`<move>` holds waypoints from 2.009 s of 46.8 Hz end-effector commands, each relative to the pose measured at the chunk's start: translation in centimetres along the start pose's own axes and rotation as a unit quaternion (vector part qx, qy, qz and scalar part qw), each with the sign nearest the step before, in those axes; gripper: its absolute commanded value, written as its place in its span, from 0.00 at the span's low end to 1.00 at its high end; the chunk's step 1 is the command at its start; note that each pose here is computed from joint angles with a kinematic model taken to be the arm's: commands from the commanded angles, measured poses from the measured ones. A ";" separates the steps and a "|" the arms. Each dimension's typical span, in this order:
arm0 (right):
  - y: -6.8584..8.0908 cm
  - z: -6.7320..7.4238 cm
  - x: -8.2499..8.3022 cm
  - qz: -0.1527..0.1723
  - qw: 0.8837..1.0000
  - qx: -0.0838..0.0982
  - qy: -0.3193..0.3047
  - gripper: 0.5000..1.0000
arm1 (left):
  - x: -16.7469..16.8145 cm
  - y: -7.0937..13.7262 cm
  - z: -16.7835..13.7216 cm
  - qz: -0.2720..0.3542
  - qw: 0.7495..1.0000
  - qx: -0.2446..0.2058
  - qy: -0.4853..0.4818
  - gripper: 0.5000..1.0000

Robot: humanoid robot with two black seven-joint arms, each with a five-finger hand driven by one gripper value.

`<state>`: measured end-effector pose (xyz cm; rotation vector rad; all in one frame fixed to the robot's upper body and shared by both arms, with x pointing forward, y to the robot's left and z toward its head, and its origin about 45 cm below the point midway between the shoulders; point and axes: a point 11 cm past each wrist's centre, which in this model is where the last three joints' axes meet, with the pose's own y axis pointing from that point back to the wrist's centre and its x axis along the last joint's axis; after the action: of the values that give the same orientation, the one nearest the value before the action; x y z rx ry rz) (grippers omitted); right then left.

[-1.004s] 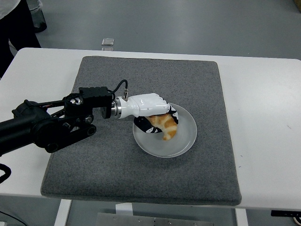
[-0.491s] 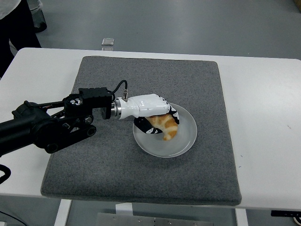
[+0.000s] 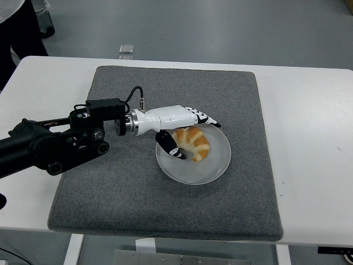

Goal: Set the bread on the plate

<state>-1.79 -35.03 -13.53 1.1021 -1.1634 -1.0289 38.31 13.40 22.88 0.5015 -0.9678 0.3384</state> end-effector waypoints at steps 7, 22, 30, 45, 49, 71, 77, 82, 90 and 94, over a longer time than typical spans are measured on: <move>0.0 0.0 0.0 0.000 1.000 0.000 0.000 0.86 | 2.1 2.3 -1.0 0.038 0.996 0.011 0.084 1.00; 0.0 0.0 0.0 0.000 1.000 0.000 0.000 0.86 | 8.7 6.0 -3.5 0.169 0.958 0.022 0.231 1.00; 0.0 0.0 0.0 0.001 1.000 0.000 0.000 0.86 | 9.8 7.0 -5.2 0.206 0.941 0.036 0.267 1.00; 0.0 0.0 0.0 0.000 1.000 0.000 0.000 0.86 | 11.1 9.8 -6.6 0.234 0.895 0.021 0.378 1.00; 0.0 0.0 0.0 0.000 1.000 0.000 0.000 0.86 | 12.2 11.4 -7.3 0.252 0.867 0.007 0.430 1.00; 0.0 0.0 -0.1 -0.003 1.000 0.000 -0.001 0.86 | 12.9 15.0 -11.2 0.294 0.755 0.007 0.587 1.00; 0.0 0.0 -0.1 -0.004 1.000 0.000 -0.001 0.86 | 12.9 15.5 -11.5 0.305 0.727 0.001 0.615 1.00; 0.0 0.0 -0.3 -0.008 1.000 0.000 -0.001 0.86 | 12.8 15.9 -11.9 0.315 0.699 -0.002 0.641 1.00; 0.0 0.1 -0.5 -0.010 1.000 -0.001 -0.001 0.86 | 12.3 17.6 -12.8 0.337 0.664 -0.003 0.668 1.00; 0.0 0.1 -0.6 -0.011 1.000 -0.001 -0.001 0.86 | 11.6 18.1 -13.2 0.343 0.647 -0.004 0.681 1.00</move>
<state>-1.97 -34.52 -13.60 1.1135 -1.1546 -1.0475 45.00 35.95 31.53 -0.2318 0.3921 1.1734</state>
